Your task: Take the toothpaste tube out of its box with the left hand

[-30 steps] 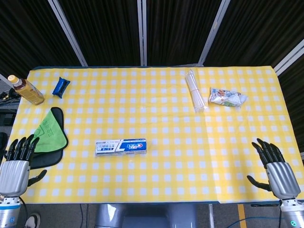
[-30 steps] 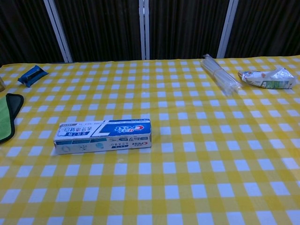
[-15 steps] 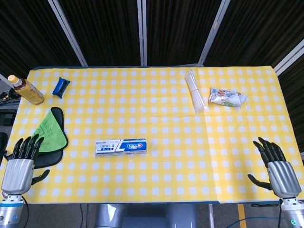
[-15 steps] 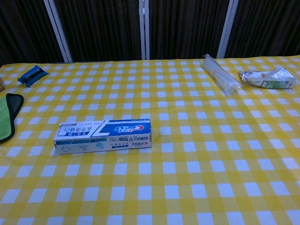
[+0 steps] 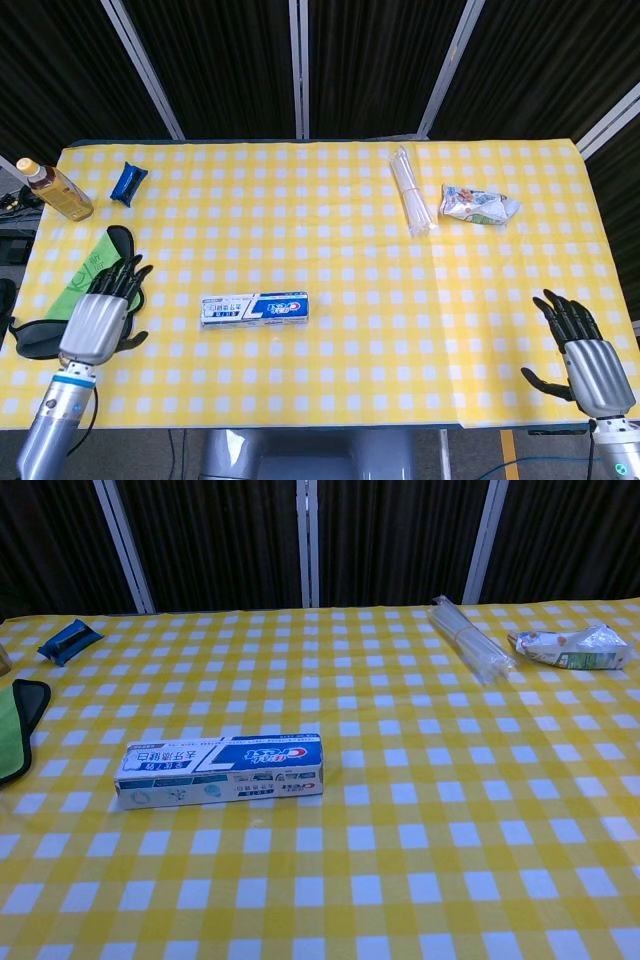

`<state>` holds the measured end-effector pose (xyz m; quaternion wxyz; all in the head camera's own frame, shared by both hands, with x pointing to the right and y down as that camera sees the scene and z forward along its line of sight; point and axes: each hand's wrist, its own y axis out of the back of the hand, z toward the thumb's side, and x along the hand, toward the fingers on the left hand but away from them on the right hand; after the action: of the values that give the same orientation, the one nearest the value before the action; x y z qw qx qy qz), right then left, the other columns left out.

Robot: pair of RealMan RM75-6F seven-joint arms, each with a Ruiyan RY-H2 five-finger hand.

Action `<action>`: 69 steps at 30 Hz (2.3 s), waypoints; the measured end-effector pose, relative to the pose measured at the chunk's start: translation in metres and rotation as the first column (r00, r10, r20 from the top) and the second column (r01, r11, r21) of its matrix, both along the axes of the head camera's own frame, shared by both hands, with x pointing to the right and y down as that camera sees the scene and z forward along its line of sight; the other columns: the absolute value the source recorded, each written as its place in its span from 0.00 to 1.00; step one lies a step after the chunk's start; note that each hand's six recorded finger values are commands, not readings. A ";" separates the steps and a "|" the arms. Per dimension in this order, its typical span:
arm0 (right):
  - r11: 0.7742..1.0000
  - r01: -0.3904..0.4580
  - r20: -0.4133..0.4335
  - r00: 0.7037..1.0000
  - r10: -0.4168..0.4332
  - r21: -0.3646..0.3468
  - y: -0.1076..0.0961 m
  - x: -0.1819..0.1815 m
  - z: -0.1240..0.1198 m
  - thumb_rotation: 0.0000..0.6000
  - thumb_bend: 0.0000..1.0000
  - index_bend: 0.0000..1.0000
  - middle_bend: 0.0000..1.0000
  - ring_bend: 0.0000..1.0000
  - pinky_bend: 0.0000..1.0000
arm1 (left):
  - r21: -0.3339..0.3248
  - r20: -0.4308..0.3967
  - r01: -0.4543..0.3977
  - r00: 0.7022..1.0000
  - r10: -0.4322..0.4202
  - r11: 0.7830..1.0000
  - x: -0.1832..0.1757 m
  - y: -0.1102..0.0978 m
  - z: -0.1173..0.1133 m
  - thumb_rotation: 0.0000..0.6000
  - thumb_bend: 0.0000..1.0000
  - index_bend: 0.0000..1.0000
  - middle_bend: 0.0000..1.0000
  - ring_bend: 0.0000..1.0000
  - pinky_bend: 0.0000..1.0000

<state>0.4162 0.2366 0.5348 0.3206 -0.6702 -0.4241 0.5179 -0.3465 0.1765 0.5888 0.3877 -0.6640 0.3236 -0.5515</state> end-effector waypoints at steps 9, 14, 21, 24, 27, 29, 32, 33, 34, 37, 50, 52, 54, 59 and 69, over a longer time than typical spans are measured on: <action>1.000 -0.010 0.029 1.000 0.010 -0.014 -0.001 0.002 0.000 1.00 0.08 0.00 0.00 0.00 0.00 | -0.149 -0.005 -0.042 0.999 0.042 0.988 0.051 -0.031 0.033 1.00 0.11 0.16 0.00 0.08 0.18; 1.000 -0.018 0.044 0.999 0.019 -0.017 -0.002 0.004 -0.002 1.00 0.08 0.00 0.00 0.00 0.00 | -0.232 0.011 -0.062 0.998 0.066 0.971 0.083 -0.040 0.054 1.00 0.14 0.19 0.04 0.10 0.18; 0.999 -0.039 0.065 0.997 0.040 -0.017 -0.005 0.010 -0.005 1.00 0.08 0.00 0.00 0.00 0.00 | -0.310 0.003 -0.089 0.996 0.095 0.947 0.130 -0.043 0.073 1.00 0.14 0.21 0.06 0.12 0.19; 0.999 -0.047 0.074 0.996 0.048 -0.015 -0.007 0.013 -0.007 1.00 0.08 0.00 0.00 0.00 0.00 | -0.327 0.004 -0.094 0.995 0.101 0.940 0.145 -0.043 0.080 1.00 0.14 0.22 0.06 0.12 0.19; 0.998 -0.056 0.079 0.995 0.057 -0.015 -0.008 0.016 -0.008 1.00 0.08 0.00 0.00 0.00 0.00 | -0.337 0.010 -0.095 0.994 0.105 0.937 0.155 -0.044 0.086 1.00 0.14 0.22 0.06 0.12 0.19; 0.998 -0.059 0.080 0.995 0.060 -0.016 -0.009 0.017 -0.008 1.00 0.08 0.00 0.00 0.00 0.00 | -0.341 0.013 -0.098 0.994 0.109 0.935 0.160 -0.044 0.090 1.00 0.14 0.21 0.06 0.12 0.19; 0.998 -0.061 0.080 0.995 0.062 -0.020 -0.009 0.018 -0.007 1.00 0.08 0.00 0.00 0.00 0.00 | -0.341 0.014 -0.112 0.992 0.124 0.933 0.171 -0.042 0.094 1.00 0.14 0.20 0.06 0.12 0.19; 0.998 -0.061 0.080 0.995 0.062 -0.020 -0.009 0.018 -0.007 1.00 0.08 0.00 0.00 0.00 0.00 | -0.341 0.016 -0.115 0.992 0.128 0.933 0.174 -0.042 0.095 1.00 0.14 0.20 0.06 0.12 0.19; 0.998 -0.061 0.080 0.995 0.063 -0.021 -0.009 0.018 -0.007 1.00 0.08 0.00 0.00 0.00 0.00 | -0.342 0.017 -0.118 0.991 0.132 0.932 0.176 -0.041 0.097 1.00 0.14 0.19 0.06 0.12 0.19; 0.998 -0.063 0.081 0.995 0.064 -0.020 -0.010 0.018 -0.007 1.00 0.08 0.00 0.00 0.00 0.00 | -0.348 0.024 -0.125 0.990 0.143 0.929 0.184 -0.039 0.102 1.00 0.14 0.20 0.06 0.12 0.19; 0.998 -0.067 0.100 0.993 0.067 -0.006 -0.011 0.021 -0.010 1.00 0.08 0.00 0.00 0.00 0.00 | -0.366 0.041 -0.117 0.989 0.141 0.923 0.208 -0.030 0.116 1.00 0.19 0.31 0.15 0.19 0.26; 0.998 -0.066 0.100 0.993 0.067 -0.007 -0.011 0.021 -0.010 1.00 0.08 0.00 0.00 0.00 0.00 | -0.362 0.051 -0.111 0.989 0.139 0.925 0.209 -0.029 0.118 1.00 0.26 0.39 0.21 0.25 0.31; 0.998 -0.065 0.100 0.993 0.065 -0.007 -0.011 0.020 -0.010 1.00 0.08 0.00 0.00 0.00 0.00 | -0.357 0.054 -0.109 0.989 0.137 0.928 0.210 -0.027 0.119 1.00 0.31 0.45 0.28 0.30 0.35; 0.998 -0.064 0.099 0.993 0.064 -0.002 -0.011 0.020 -0.011 1.00 0.08 0.00 0.00 0.00 0.00 | -0.309 0.047 -0.114 0.990 0.135 0.944 0.213 -0.028 0.115 1.00 0.41 0.54 0.35 0.37 0.40; 0.998 -0.066 0.100 0.993 0.066 0.004 -0.011 0.020 -0.013 1.00 0.08 0.00 0.00 0.00 0.00 | -0.156 -0.026 -0.118 0.993 0.115 0.981 0.214 -0.040 0.095 1.00 0.41 0.54 0.35 0.37 0.40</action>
<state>0.4357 0.2253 0.5220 0.2843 -0.6796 -0.4634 0.4926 -0.1324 0.1367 0.6836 0.3631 -0.7148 0.2428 -0.5462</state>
